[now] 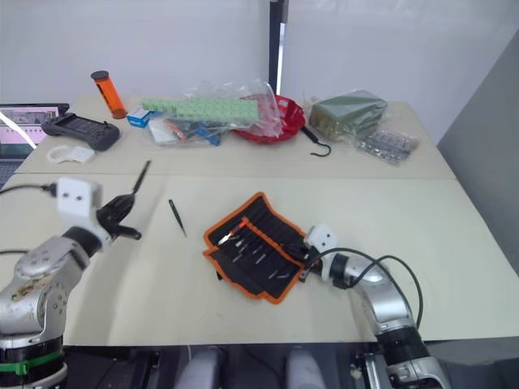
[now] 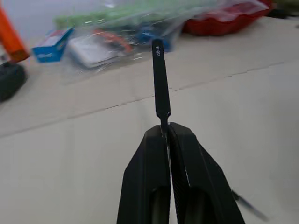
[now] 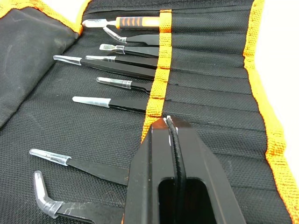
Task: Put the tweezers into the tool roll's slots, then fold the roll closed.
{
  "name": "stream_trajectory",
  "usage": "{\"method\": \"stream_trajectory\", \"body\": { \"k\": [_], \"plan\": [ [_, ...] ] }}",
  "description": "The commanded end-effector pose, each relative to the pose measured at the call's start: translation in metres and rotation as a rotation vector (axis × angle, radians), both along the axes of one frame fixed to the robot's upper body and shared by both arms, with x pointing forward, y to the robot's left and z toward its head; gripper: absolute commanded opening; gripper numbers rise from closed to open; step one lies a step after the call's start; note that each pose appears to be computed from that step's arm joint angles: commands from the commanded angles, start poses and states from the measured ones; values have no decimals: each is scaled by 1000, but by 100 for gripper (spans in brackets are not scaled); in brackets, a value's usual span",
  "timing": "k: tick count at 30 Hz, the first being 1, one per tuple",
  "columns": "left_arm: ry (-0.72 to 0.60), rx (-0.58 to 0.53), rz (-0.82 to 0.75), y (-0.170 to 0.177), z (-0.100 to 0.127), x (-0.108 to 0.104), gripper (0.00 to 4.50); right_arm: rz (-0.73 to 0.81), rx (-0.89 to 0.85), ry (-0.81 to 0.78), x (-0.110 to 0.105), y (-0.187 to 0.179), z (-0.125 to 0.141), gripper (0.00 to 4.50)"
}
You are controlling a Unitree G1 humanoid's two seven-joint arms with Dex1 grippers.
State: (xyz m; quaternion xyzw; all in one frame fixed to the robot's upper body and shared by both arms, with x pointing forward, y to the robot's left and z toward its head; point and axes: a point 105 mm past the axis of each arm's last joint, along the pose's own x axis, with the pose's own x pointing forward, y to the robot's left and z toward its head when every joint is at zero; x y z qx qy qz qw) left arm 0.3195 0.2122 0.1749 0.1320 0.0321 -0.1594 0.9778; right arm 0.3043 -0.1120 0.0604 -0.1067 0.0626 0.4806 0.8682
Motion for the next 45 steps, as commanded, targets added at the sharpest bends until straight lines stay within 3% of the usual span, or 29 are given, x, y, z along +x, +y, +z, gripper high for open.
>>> {"method": "stream_trajectory", "body": {
  "k": [1,7,12,18,25,34,45],
  "plan": [
    [24,23,-174,-38,5,-4,2,1,-54,103,-14,-2,-28,0],
    [153,57,-483,-94,1,-24,2,-37,-41,78,-17,-8,-19,0],
    [253,55,-624,-120,-4,-38,2,-47,-34,47,-20,-11,-5,0],
    [343,48,-675,-132,-13,-45,2,-50,-33,19,-22,-15,12,0],
    [396,170,-616,-137,-34,-47,2,-52,-50,34,-31,-22,15,0],
    [493,77,-695,-145,-35,-59,2,-54,-51,50,-43,-30,18,0],
    [510,92,-698,-146,-43,-68,2,-53,-44,98,-47,-23,8,0]
  ]
}}
